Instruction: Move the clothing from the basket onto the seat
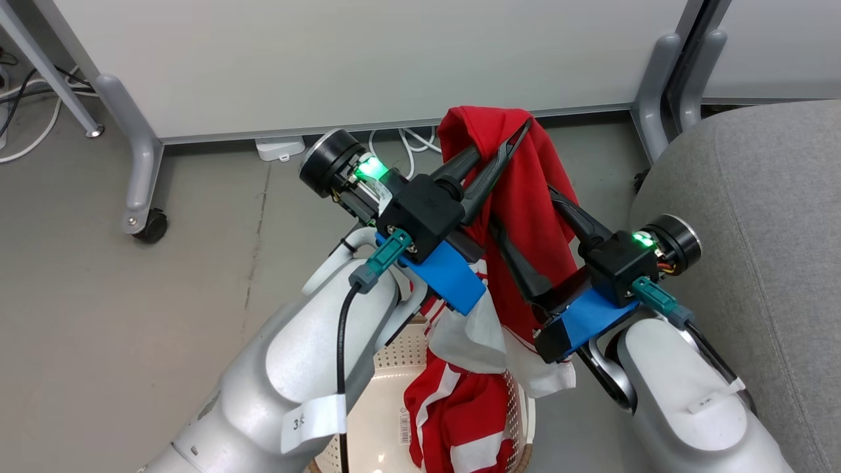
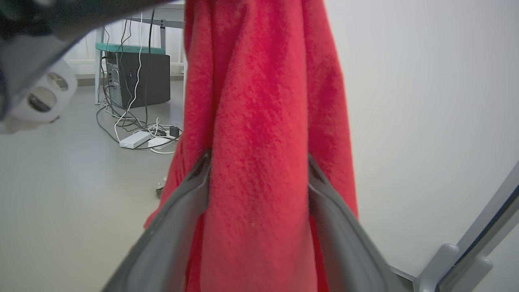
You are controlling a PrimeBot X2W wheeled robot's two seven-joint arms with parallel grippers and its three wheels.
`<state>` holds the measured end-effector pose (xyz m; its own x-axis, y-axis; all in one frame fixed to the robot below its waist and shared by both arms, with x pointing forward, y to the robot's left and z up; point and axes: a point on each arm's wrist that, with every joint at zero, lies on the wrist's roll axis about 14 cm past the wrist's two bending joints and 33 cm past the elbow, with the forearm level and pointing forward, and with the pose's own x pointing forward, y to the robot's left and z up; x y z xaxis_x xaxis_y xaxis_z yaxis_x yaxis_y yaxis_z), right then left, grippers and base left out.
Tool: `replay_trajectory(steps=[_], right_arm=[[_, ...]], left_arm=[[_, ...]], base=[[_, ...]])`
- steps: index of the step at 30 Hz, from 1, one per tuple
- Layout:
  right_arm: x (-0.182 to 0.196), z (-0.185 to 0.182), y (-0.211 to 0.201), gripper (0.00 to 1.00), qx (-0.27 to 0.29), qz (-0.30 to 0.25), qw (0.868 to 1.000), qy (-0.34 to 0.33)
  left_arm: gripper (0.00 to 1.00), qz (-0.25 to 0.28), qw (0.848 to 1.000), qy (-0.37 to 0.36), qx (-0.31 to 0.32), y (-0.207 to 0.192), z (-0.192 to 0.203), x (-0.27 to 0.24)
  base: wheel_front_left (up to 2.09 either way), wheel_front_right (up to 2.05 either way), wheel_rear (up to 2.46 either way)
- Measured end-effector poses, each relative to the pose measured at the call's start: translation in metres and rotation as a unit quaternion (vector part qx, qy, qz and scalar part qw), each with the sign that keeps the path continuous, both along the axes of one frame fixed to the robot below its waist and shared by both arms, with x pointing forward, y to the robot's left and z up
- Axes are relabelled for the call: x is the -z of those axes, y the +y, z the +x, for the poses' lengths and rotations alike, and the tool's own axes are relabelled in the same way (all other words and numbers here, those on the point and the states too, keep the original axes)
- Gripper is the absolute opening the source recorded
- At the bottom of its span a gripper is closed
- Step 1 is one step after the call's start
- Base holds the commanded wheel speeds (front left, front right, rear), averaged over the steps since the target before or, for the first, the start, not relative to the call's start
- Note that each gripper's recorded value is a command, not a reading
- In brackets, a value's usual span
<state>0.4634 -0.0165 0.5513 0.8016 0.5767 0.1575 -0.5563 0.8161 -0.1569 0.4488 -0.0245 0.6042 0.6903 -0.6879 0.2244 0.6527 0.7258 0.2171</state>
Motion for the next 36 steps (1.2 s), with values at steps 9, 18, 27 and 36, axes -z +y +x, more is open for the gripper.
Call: replay_trajectory(steps=[9,18,27,36], right_arm=[[0.035,-0.002,0.007,0.0,-0.01,-0.019,0.998,0.053],[0.032,0.001,0.008,0.0,-0.012,-0.015,0.998,0.053],[0.03,0.001,0.008,0.0,-0.011,-0.012,0.998,0.053],[0.029,0.003,0.007,0.0,-0.009,-0.007,0.999,0.052]], left_arm=[[0.0,-0.002,1.0,-0.005,0.0,0.001,0.0,-0.003],[0.0,-0.001,1.0,-0.004,0.002,-0.001,0.0,-0.002],[0.0,0.0,1.0,-0.001,0.002,-0.002,0.001,0.0],[1.0,0.004,1.0,0.014,-0.001,0.0,0.003,0.011]], base=[[0.0,0.0,0.0],[0.0,0.0,0.0],[0.0,0.0,0.0],[0.0,0.0,0.0]])
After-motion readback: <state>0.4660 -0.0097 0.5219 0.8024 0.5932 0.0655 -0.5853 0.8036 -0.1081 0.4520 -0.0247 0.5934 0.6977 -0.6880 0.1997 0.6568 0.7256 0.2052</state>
